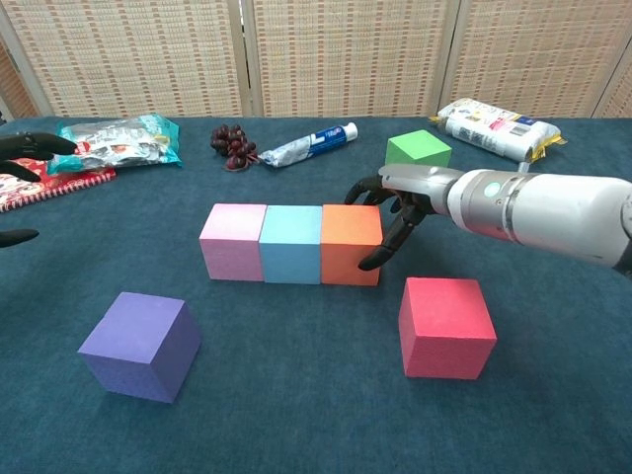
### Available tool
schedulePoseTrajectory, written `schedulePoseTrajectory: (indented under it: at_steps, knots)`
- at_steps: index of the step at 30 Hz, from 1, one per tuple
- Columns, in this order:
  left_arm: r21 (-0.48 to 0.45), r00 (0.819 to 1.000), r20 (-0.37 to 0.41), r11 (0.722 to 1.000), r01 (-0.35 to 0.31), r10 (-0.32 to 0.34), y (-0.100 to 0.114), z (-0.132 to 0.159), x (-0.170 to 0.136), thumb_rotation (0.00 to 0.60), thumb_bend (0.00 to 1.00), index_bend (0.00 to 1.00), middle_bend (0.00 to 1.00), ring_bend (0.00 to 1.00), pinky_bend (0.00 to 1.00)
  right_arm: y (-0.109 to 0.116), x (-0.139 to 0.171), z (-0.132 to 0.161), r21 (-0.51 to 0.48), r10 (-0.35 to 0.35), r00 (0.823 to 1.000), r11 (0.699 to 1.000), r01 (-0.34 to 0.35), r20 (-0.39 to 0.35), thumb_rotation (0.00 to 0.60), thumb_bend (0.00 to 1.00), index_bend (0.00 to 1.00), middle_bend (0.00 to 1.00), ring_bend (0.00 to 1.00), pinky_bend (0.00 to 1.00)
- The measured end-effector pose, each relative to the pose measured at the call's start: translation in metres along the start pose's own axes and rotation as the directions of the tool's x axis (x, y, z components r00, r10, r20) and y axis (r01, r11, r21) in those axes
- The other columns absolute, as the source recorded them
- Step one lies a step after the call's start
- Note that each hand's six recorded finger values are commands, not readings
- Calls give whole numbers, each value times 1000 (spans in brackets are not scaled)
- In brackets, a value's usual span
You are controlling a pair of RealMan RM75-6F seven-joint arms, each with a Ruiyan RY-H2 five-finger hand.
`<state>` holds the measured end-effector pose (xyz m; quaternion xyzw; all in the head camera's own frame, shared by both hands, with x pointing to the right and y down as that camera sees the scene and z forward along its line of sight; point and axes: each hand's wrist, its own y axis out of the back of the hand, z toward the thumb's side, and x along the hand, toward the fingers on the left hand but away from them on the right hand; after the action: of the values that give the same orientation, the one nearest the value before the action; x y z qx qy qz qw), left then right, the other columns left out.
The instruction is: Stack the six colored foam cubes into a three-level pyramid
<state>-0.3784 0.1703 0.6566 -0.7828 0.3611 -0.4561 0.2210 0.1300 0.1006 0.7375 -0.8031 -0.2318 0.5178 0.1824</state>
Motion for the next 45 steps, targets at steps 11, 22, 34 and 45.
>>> schedulePoseTrajectory:
  at_steps: [11,22,34,45]
  knots:
    - [17,1000,6,1000,-7,7,5,1,0,600,317,72,19,0,151,8,13,1,12,6,1000,1000,-6,-26,600,154,0,113,3,93]
    - [75,999,43,997,-12,9,13,6,-7,600,315,93,34,0,151,70,57,-31,75,-130,991,989,131,-14,600,153,0,96,0,66]
    - [93,995,89,995,47,-55,0,14,-24,600,316,93,36,0,150,46,20,-34,187,-123,992,975,121,0,600,154,0,4,0,0]
    - [69,987,125,993,98,-106,-17,17,-32,600,316,93,37,0,149,27,-4,-8,183,-116,992,976,122,-46,600,153,0,0,0,0]
